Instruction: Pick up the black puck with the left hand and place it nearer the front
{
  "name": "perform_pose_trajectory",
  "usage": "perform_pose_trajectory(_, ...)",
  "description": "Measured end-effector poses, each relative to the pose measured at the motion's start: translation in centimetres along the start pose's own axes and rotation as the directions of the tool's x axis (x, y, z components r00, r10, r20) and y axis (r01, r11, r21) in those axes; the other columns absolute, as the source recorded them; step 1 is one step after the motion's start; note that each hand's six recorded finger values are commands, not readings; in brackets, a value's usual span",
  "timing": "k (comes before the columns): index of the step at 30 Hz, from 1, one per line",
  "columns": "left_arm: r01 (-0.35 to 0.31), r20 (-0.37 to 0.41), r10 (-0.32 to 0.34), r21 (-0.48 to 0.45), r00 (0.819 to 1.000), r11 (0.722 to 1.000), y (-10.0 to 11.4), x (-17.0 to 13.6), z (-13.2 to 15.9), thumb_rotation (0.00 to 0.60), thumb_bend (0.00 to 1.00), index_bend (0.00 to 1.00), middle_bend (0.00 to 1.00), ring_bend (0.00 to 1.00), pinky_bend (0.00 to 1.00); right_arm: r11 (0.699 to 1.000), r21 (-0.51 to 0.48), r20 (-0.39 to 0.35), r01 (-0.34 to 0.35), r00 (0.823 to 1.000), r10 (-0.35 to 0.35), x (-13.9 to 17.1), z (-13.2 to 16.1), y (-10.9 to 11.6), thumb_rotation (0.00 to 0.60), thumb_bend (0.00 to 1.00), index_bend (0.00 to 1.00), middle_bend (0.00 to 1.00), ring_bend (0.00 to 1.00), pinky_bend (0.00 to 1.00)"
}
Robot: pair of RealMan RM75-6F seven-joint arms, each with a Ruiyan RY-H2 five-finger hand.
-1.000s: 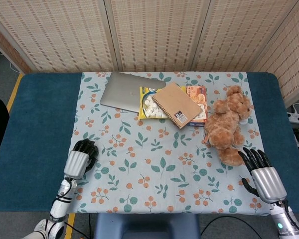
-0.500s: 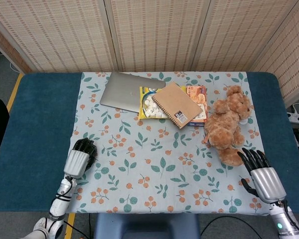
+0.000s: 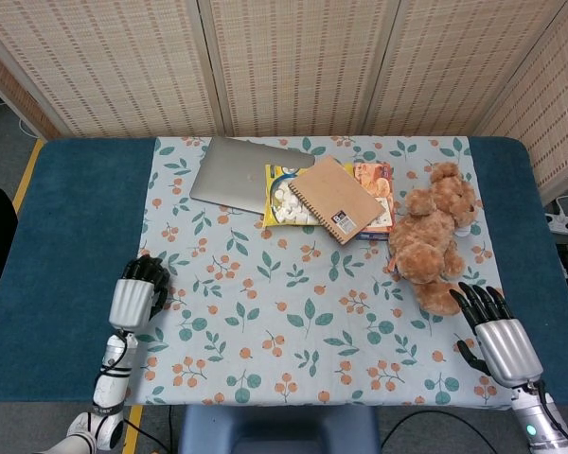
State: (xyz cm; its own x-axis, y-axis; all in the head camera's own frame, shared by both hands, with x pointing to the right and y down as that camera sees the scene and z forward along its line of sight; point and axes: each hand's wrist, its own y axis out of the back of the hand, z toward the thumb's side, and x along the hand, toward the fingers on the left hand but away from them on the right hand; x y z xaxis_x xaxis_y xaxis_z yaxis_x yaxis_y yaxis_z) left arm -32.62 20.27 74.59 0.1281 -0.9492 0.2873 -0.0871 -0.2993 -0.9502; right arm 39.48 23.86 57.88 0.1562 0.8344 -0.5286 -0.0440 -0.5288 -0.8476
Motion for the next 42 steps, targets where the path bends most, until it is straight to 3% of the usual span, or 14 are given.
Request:
perform_pose_trajectory(3,-0.028,-0.074,0.011,-0.228,0.997,0.973,0.5,0.6,-0.6,0.6,0.82,0.63,0.81,0.78,0.87,1.0,-0.001,-0.001,0.0,1.0,0.0,0.0,0.0,0.0,0.6,0.28,0.0,0.0,0.0,0.0)
perform_pose_trajectory(5,-0.051,-0.117,0.005,-0.386,0.993,0.921,0.9,1.0,-0.8,0.6,0.82,0.63,0.81,0.78,0.87,1.0,0.0,-0.002,-0.002,1.0,0.002,0.0,0.1,-0.1,0.6,0.28,0.0,0.0,0.0,0.0)
perform_pose_trajectory(10,-0.102,-0.203,-0.06,-0.701,0.977,0.706,2.1,2.2,-0.4,0.6,0.83,0.63,0.81,0.78,0.88,1.0,0.002,-0.005,-0.006,1.0,0.006,-0.1,0.1,-0.2,0.6,0.29,0.0,0.0,0.0,0.0)
perform_pose_trajectory(13,-0.115,-0.25,-0.182,-0.833,0.951,0.541,2.0,2.9,-1.4,0.6,0.84,0.64,0.81,0.78,0.88,1.0,0.001,-0.01,-0.01,1.0,0.01,-0.1,0.3,-0.2,0.6,0.29,0.0,0.0,0.0,0.0)
perform_pose_trajectory(16,-0.119,-0.263,-0.367,-0.922,0.892,0.369,1.3,3.3,-3.6,0.6,0.83,0.64,0.81,0.78,0.88,1.0,0.003,-0.009,-0.007,1.0,0.007,-0.1,0.3,-0.2,0.6,0.28,0.0,0.0,0.0,0.0)
perform_pose_trajectory(19,-0.163,-0.227,-0.551,-0.973,0.803,0.164,0.7,3.0,-4.6,0.6,0.84,0.64,0.81,0.79,0.88,1.0,0.004,-0.013,-0.008,1.0,0.008,-0.1,0.4,-0.2,0.6,0.28,0.0,0.0,0.0,0.0)
perform_pose_trajectory(20,-0.197,-0.202,-0.612,-0.977,0.765,0.076,0.6,2.8,-4.6,0.6,0.84,0.64,0.81,0.79,0.88,1.0,0.004,-0.014,-0.009,1.0,0.009,-0.1,0.4,-0.2,0.6,0.29,0.0,0.0,0.0,0.0)
perform_pose_trajectory(23,-0.295,-0.12,-0.723,-0.948,0.68,-0.12,0.7,2.6,-4.4,0.6,0.85,0.64,0.81,0.79,0.89,1.0,0.004,-0.015,-0.012,1.0,0.012,-0.2,0.4,-0.3,0.6,0.28,0.0,0.0,0.0,0.0)
perform_pose_trajectory(25,-0.348,-0.072,-0.759,-0.914,0.647,-0.21,1.3,3.1,-4.2,0.6,0.85,0.65,0.81,0.79,0.89,1.0,0.005,-0.015,-0.011,1.0,0.011,-0.2,0.4,-0.3,0.6,0.29,0.0,0.0,0.0,0.0)
perform_pose_trajectory(27,-0.384,-0.035,-0.771,-0.881,0.636,-0.277,2.5,4.3,-4.1,0.6,0.85,0.65,0.81,0.79,0.89,1.0,0.004,-0.014,-0.009,1.0,0.009,-0.1,0.4,-0.2,0.6,0.29,0.0,0.0,0.0,0.0)
perform_pose_trajectory(30,-0.384,-0.017,-0.768,-0.873,0.641,-0.301,3.6,5.2,-4.0,0.6,0.85,0.65,0.81,0.79,0.89,1.0,0.005,-0.014,-0.013,1.0,0.013,-0.1,0.4,-0.3,0.6,0.28,0.0,0.0,0.0,0.0)
perform_pose_trajectory(34,-0.343,-0.062,-0.725,-0.906,0.686,-0.247,4.3,6.1,-3.9,0.6,0.85,0.65,0.81,0.79,0.89,1.0,0.008,-0.02,-0.026,0.999,0.027,-0.1,0.5,-0.5,0.6,0.28,0.0,0.0,0.0,0.0)
perform_pose_trajectory(37,-0.308,-0.134,-0.656,-0.938,0.742,-0.157,5.0,7.1,-4.2,0.6,0.85,0.65,0.81,0.79,0.89,0.999,0.007,-0.026,-0.033,0.999,0.033,-0.1,0.7,-0.6,0.6,0.28,0.0,0.0,0.0,0.0)
perform_pose_trajectory(42,-0.231,-0.233,-0.48,-0.971,0.846,0.063,6.7,7.3,-4.5,0.6,0.85,0.65,0.81,0.79,0.89,0.999,0.003,-0.029,-0.04,0.999,0.04,0.1,0.7,-0.6,0.6,0.29,0.0,0.0,0.0,0.0)
